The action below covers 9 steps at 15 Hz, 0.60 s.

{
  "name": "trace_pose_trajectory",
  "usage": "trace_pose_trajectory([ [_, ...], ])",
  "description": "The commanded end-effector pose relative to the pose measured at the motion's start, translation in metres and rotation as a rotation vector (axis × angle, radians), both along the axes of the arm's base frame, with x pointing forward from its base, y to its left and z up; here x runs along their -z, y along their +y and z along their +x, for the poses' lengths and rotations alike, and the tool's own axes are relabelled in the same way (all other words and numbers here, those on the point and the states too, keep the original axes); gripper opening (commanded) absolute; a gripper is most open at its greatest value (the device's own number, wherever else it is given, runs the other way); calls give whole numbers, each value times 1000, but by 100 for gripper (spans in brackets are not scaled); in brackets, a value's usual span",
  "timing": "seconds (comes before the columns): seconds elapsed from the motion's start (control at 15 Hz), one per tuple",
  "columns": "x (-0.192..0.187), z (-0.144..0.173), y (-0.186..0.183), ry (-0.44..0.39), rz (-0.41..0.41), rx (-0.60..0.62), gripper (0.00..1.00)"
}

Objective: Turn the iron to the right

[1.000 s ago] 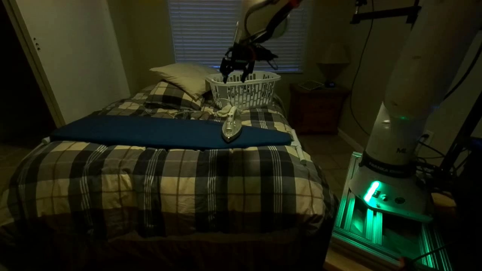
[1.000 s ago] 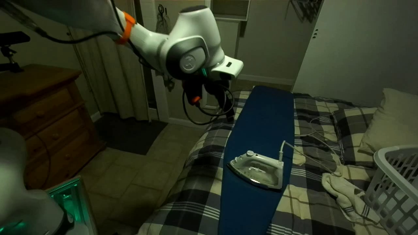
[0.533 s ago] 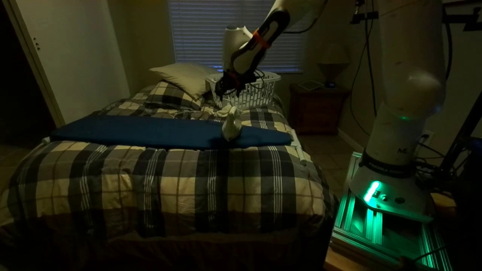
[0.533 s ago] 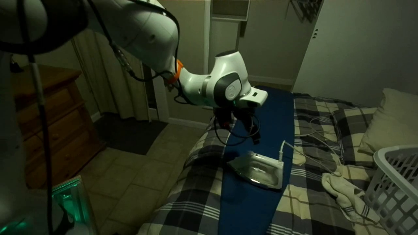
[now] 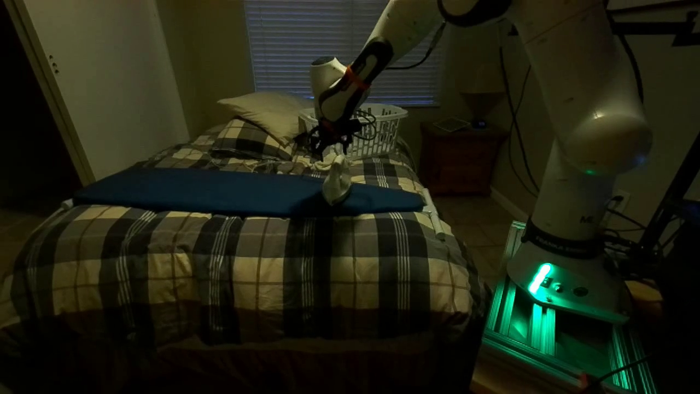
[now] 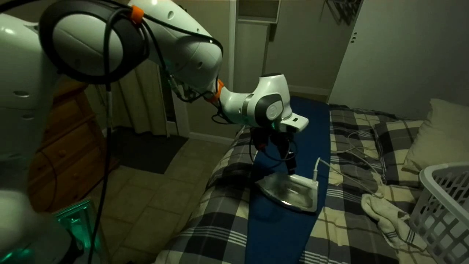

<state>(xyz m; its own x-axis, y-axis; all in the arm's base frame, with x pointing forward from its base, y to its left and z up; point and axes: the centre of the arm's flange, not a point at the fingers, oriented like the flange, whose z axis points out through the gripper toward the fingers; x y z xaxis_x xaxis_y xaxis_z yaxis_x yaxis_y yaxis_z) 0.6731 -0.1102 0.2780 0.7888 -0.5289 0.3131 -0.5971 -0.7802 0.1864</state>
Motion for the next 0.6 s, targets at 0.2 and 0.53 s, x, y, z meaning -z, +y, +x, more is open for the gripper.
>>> trace_pose_trajectory([
  [0.2,22,18,-23,74,-26,202,100],
  [0.53,30,21,-28,58,65,329,88],
])
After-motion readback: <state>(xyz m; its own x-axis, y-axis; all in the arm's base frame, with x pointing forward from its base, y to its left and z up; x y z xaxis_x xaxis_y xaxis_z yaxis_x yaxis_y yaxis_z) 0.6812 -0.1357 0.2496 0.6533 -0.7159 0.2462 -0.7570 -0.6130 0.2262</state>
